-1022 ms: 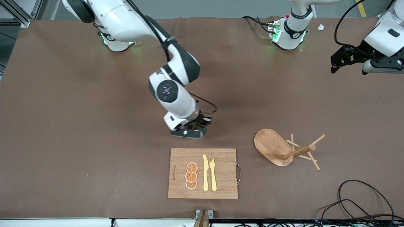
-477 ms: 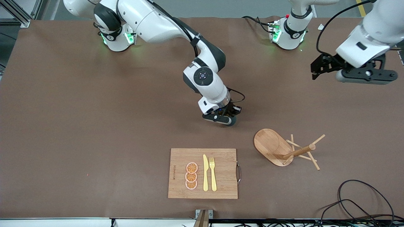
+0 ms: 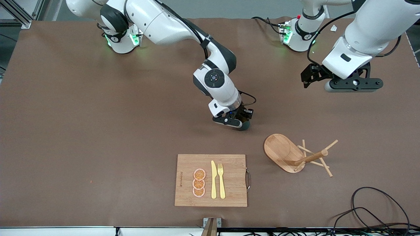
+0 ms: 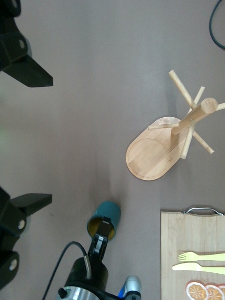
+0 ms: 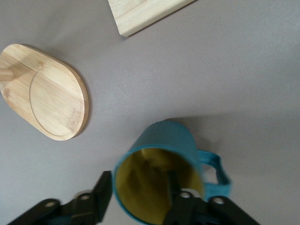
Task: Pass cup and hang on rack
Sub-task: 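Carry the mug toward the rack and set it on the table, then open the right gripper and withdraw while the left gripper approaches the mug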
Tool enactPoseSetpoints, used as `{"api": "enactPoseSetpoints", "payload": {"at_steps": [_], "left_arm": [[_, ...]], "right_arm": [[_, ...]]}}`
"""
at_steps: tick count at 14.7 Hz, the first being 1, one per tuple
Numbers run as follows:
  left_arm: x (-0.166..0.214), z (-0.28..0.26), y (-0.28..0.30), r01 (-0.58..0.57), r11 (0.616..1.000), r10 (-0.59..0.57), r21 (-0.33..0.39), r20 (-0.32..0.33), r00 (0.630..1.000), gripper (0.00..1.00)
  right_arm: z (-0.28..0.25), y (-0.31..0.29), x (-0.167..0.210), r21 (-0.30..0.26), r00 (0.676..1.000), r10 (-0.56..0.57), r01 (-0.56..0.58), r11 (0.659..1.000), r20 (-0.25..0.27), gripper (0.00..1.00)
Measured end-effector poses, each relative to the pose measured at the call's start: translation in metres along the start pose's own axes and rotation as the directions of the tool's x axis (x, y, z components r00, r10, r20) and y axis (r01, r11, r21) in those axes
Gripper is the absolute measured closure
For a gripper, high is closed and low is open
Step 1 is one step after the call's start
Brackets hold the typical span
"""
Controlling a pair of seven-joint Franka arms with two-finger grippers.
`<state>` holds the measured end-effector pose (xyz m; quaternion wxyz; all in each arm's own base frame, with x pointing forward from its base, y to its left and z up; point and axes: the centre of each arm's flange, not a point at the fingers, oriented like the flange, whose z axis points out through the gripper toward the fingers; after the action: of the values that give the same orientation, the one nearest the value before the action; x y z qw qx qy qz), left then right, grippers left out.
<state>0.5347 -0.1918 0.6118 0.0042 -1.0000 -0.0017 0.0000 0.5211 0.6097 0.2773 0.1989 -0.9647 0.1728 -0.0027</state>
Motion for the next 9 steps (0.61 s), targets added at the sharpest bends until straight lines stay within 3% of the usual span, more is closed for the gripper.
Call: {"api": "enactPoseSetpoints", "payload": {"at_steps": [4,7,9], "left_arm": [[0.001,0.013,0.031,0.097,0.995,-0.097,-0.012,0.005,0.995,0.00],[0.005,0.029,0.064,0.177,0.984,-0.176,-0.020,0.030,0.984,0.00],[0.005,0.044,0.093,0.204,0.979,-0.204,0.001,0.028,0.979,0.00]], "right_arm": [[-0.034,-0.006,0.025,0.006,0.999,0.014,-0.014,1.000,-0.030,0.01],[-0.080,0.008,0.083,-0.014,0.995,-0.006,0.004,1.000,-0.101,0.00],[-0.112,0.035,0.131,-0.085,0.992,-0.052,0.042,0.996,-0.116,0.00]]}}
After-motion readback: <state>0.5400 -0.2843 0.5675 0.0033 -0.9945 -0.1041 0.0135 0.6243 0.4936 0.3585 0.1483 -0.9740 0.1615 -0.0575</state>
